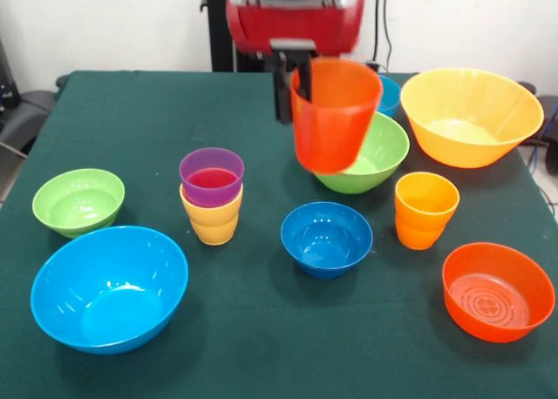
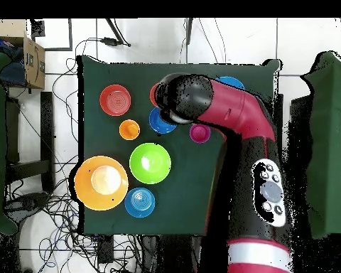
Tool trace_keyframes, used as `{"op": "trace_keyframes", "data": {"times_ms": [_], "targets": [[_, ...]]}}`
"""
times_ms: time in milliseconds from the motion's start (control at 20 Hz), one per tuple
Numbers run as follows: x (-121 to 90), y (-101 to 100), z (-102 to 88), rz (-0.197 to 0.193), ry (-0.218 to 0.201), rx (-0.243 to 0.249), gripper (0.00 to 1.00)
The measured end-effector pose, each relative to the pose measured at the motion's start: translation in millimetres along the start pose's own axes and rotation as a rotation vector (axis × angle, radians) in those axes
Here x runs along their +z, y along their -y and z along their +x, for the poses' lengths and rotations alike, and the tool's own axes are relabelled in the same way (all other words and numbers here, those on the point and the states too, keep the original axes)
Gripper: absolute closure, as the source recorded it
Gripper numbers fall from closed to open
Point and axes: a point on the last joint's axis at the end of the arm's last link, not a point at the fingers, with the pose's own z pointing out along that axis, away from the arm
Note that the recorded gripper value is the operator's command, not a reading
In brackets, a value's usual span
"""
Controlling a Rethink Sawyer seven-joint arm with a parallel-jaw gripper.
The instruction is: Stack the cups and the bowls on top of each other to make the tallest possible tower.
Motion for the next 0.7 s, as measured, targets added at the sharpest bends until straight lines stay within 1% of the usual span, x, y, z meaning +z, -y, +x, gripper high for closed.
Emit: {"op": "trace_keyframes", "data": {"times_ms": [50,300,350,700], "targets": [[-8,6,6.9,0.001,-0.004,0.009,1.00],[-24,24,27.2,0.006,-0.022,0.037,1.00],[-28,31,35.3,0.009,-0.030,0.047,1.00],[-29,59,61.7,0.033,-0.069,0.064,1.00]]}}
